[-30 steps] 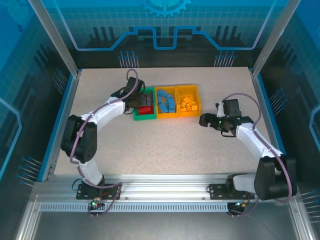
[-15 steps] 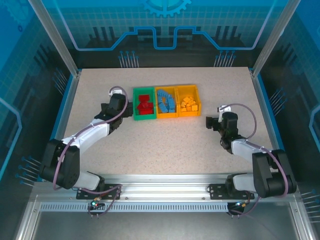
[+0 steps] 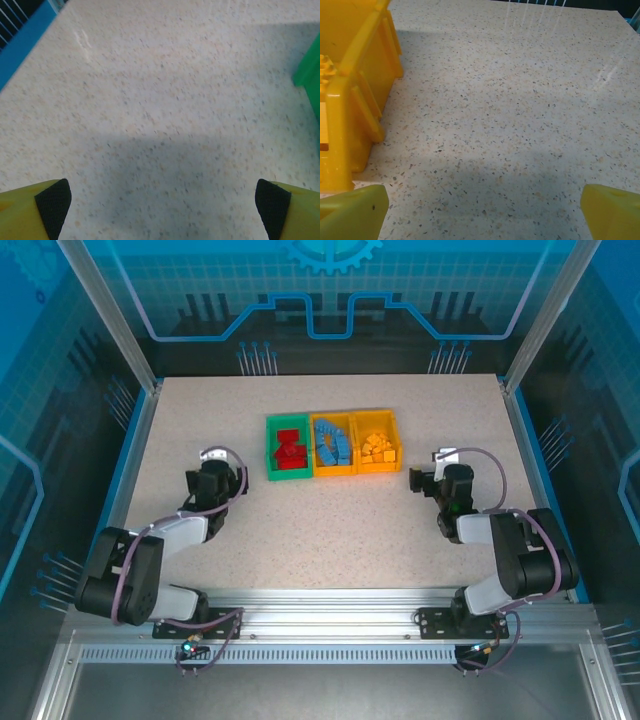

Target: Sort the legos into containers by color

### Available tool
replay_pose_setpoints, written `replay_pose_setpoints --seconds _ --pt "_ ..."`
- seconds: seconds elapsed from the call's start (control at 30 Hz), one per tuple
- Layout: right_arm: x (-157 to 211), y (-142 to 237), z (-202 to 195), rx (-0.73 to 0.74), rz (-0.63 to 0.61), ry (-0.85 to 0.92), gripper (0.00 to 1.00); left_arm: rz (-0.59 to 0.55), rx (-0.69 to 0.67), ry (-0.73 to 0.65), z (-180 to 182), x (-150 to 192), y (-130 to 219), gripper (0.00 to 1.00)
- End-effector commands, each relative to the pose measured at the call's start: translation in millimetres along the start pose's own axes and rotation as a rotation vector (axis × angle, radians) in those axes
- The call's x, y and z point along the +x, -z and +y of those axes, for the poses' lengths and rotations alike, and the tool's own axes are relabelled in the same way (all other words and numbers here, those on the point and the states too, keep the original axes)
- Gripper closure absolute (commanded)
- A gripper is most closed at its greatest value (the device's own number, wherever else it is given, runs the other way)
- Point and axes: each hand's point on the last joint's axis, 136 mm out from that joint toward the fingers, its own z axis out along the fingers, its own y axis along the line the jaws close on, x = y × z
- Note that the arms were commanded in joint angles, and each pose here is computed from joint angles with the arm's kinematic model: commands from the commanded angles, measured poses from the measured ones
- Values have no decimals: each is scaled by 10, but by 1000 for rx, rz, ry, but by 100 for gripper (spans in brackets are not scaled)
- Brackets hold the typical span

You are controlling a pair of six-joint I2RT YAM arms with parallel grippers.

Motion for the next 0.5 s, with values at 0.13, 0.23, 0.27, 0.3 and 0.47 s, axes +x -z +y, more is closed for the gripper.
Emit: replay_pose_setpoints --seconds 0.13,0.23,0.27,0.3,0.47 --pt "-206 -13 -31 -1 -65 -13 0 -216 127 20 -160 -347 -40 1" --pt "-202 -15 -30 -1 -64 -13 0 -200 140 80 -77 -239 -143 1" --pt "-204 -15 -30 -2 -64 -13 0 -195 138 86 -62 -218 -194 1" --pt "-202 -14 -28 -2 -64 -13 0 -209 139 79 -69 -235 -215 1" --pt "-202 -15 -31 -1 -63 -13 0 -192 137 104 -27 -226 -222 1"
